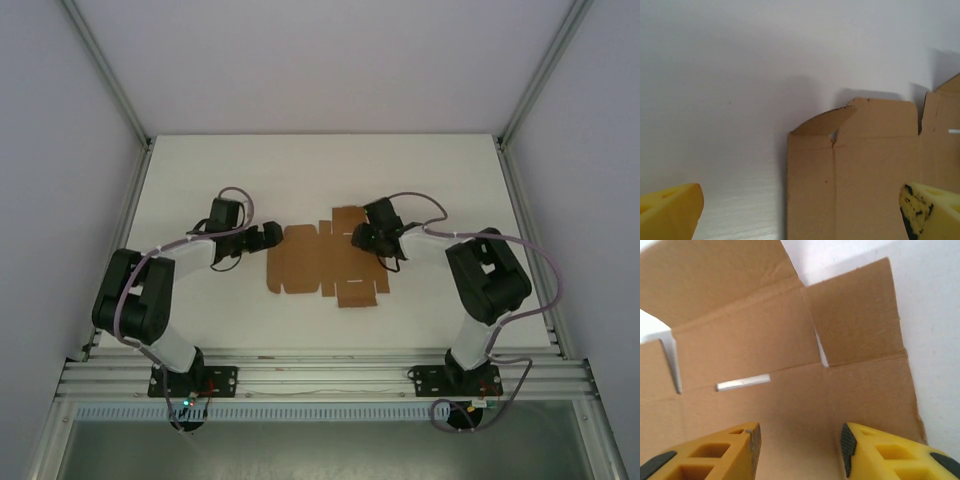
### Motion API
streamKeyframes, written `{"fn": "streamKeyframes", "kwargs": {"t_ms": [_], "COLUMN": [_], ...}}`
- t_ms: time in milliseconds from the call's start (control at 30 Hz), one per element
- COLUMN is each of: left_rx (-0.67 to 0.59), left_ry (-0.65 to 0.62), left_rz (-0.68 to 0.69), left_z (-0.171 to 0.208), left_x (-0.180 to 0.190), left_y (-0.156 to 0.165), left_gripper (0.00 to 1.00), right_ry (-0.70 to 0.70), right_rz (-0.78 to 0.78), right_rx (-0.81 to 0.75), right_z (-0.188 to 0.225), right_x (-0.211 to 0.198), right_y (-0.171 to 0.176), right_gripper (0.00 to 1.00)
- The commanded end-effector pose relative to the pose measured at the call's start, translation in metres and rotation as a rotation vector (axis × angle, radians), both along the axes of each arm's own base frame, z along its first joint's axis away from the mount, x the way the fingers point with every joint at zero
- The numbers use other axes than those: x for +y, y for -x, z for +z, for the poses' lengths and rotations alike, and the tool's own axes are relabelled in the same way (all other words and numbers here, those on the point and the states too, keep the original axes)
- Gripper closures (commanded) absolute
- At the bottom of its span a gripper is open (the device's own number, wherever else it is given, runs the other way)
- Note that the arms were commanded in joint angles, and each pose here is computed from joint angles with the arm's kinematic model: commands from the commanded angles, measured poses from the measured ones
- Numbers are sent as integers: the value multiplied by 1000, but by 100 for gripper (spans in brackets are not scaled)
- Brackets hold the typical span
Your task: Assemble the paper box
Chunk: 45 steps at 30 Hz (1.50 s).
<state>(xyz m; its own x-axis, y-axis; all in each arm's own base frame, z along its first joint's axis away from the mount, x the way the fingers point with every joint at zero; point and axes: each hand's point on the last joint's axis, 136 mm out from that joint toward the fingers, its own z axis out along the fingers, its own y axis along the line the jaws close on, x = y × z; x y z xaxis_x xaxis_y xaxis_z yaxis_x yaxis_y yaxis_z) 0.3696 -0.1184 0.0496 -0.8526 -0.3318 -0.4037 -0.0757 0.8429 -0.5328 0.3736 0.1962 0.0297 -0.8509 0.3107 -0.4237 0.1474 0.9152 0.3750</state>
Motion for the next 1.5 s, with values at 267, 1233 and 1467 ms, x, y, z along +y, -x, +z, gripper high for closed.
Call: {"fn": "streamKeyframes", "kwargs": {"t_ms": [267,1233,1467], "left_rx": [19,-103,-199], "left_ry": [306,116,72], "left_rz": [-140,-214,-247], "left_z": [6,26,45], "left_x": [-48,-50,-54], "left_y": [-3,-12,-9], "left_gripper": [5,88,100], "right_ry": [48,-12,-23], "right_rz": [-110,12,29], "right_rx": [184,-9,-80], "right_z": [-60,-5,20], "right_x": [-23,-14,-19], "right_y": [33,15,15], "right_gripper": [52,51,38]}}
